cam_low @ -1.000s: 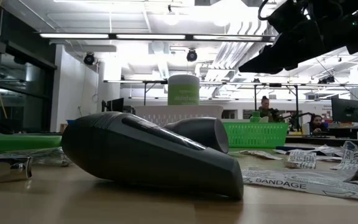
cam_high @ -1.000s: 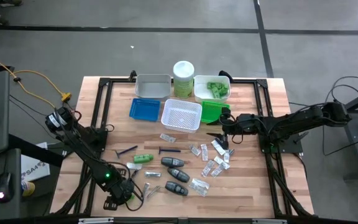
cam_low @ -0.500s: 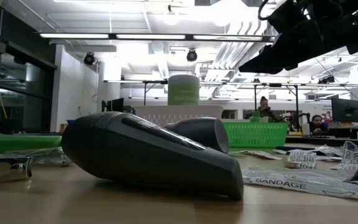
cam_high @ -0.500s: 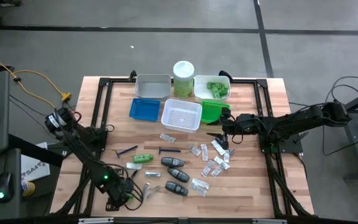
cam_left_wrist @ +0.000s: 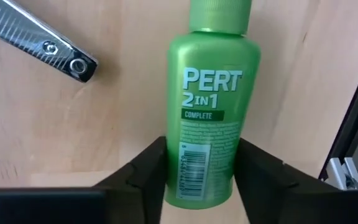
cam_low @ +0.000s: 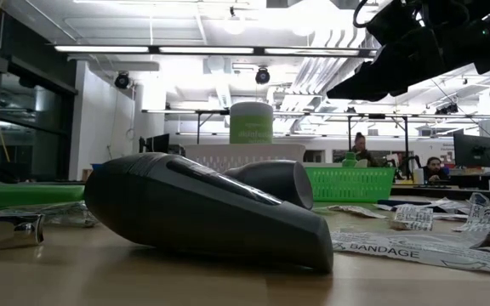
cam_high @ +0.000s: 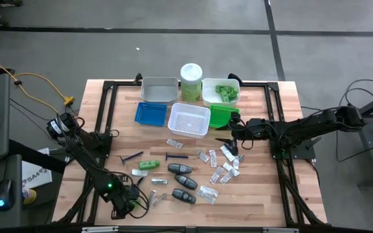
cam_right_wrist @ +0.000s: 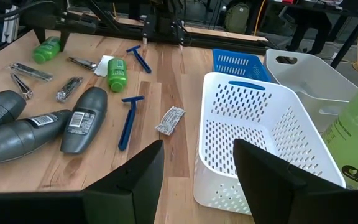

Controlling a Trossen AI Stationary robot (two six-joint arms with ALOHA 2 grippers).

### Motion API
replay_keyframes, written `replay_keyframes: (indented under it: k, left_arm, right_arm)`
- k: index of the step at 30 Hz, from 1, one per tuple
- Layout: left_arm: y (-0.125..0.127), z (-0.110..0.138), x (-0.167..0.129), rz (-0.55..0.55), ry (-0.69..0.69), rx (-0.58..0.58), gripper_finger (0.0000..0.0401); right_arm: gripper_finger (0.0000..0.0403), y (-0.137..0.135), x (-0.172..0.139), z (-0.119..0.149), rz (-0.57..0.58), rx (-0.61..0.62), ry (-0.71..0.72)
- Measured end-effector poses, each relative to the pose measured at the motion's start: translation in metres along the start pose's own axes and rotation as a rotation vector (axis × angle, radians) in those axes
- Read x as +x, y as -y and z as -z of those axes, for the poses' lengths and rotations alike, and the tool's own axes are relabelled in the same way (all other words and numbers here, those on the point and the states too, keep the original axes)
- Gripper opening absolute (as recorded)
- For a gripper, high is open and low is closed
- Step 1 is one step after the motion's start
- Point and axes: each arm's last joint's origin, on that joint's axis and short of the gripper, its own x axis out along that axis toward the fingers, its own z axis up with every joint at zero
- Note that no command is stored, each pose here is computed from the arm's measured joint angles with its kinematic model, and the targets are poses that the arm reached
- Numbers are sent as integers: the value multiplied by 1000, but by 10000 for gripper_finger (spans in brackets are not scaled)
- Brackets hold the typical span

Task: Pick & Place Travel size toiletries
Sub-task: Put the green shampoo into the small white bin

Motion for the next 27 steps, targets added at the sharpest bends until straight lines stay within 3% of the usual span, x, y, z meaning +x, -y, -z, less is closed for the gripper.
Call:
replay_keyframes:
  k: [4, 10, 19, 24, 27]
  left_arm:
    - [3, -2, 0, 25, 15, -20, 122]
    - [1, -2, -7, 15, 66, -113, 120]
    - [-13, -1, -56, -66, 454, -206, 115]
    - [-23, -7, -81, -143, 724, -203, 114]
    - [-33, -18, -90, -231, 812, -167, 113]
  right_arm:
    - [187, 0, 0, 0, 0, 0, 0]
    - [187, 0, 0, 0, 1, 0, 0]
    - [187, 1, 0, -1, 16, -6, 6]
    - [187, 2, 0, -1, 47, -5, 4]
    - [187, 2, 0, -3, 51, 6, 31]
